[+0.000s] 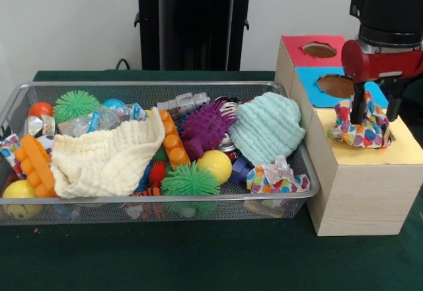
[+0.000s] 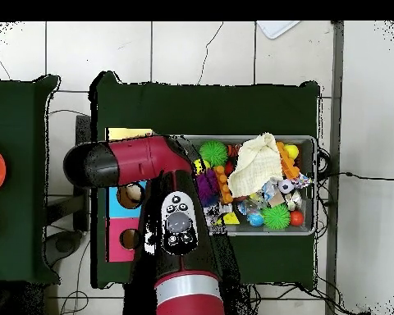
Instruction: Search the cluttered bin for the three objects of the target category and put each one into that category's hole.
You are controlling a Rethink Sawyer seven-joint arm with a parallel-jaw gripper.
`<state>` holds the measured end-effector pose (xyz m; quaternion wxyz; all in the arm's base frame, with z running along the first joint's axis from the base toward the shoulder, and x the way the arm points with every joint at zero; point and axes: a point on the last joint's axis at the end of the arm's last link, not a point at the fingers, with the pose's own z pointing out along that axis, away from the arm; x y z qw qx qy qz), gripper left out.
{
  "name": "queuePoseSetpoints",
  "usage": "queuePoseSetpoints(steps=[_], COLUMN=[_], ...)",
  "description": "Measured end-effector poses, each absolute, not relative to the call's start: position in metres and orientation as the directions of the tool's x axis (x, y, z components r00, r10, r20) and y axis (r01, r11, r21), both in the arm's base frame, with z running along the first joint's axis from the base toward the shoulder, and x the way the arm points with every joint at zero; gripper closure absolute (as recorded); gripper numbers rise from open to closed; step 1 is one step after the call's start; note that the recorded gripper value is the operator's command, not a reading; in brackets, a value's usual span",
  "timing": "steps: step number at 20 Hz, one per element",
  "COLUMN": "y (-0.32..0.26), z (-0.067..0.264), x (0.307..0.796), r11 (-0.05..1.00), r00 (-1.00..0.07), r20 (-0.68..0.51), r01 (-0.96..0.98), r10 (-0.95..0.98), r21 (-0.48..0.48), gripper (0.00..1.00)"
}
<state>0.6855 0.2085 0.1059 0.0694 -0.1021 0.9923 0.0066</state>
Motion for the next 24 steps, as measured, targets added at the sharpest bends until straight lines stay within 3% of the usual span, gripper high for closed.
queuePoseSetpoints(steps=[15, 16, 24], y=[0.178, 0.165, 0.142], z=[0.137, 0.144, 0.143], x=[0.676, 0.674, 0.667], r11=[0.986, 0.989, 0.993], r00=[-0.976, -0.978, -0.985], r20=[-0.141, -0.142, -0.123], r01=[-0.167, -0.149, -0.116], r10=[-0.168, -0.151, -0.117], r21=[-0.018, -0.020, -0.018], gripper=[0.00, 1.00, 1.00])
